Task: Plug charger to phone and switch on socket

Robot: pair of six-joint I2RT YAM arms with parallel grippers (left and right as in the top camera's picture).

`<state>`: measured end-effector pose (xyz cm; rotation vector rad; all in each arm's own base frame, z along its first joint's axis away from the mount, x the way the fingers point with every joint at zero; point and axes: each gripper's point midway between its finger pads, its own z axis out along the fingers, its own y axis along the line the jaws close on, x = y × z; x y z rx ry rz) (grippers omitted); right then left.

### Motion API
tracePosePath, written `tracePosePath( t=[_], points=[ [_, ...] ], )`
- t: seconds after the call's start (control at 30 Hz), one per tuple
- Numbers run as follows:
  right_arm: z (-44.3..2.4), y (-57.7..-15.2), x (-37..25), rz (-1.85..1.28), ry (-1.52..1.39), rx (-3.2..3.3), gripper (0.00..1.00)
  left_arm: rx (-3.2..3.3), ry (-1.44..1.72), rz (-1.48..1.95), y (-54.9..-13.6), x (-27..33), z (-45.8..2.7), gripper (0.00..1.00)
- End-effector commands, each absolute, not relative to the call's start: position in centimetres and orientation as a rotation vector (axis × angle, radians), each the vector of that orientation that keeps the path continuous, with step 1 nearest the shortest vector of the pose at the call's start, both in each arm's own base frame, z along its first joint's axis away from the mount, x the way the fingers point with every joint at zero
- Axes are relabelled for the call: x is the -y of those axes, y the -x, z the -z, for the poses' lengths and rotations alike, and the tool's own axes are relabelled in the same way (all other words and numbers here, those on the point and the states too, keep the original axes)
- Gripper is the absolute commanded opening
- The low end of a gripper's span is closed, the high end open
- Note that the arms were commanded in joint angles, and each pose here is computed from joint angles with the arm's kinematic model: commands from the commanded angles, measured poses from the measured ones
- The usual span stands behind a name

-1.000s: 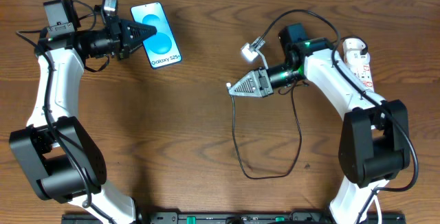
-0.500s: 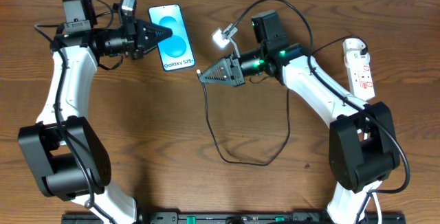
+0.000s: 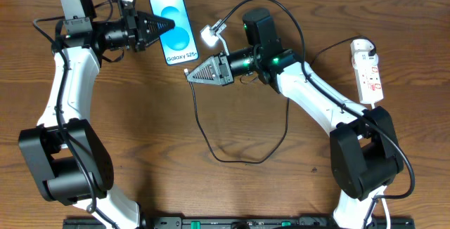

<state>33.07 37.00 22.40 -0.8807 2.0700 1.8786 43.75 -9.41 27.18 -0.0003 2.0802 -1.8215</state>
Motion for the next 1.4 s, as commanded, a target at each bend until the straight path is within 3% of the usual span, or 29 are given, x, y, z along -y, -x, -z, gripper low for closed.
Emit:
tracePosePath(
  t=[0.0, 0.53, 1.37],
  points=[
    [-24.0, -33.0, -37.1, -1.882, 0.86, -2.06, 0.01, -2.056, -0.026, 1.874, -43.2, 9.6, -29.0, 0.07],
    [-27.3, -33.3, -37.5, -1.924, 0.924, -1.893, 0.01, -1.977, -0.046, 1.859, -45.2, 9.2, -33.3, 0.07],
    [-30.0, -35.2, -36.4, -1.908, 0.882, -1.787, 0.01, -1.966, -0.156, 1.874, -44.3, 10.0, -33.7, 0.07]
  ],
)
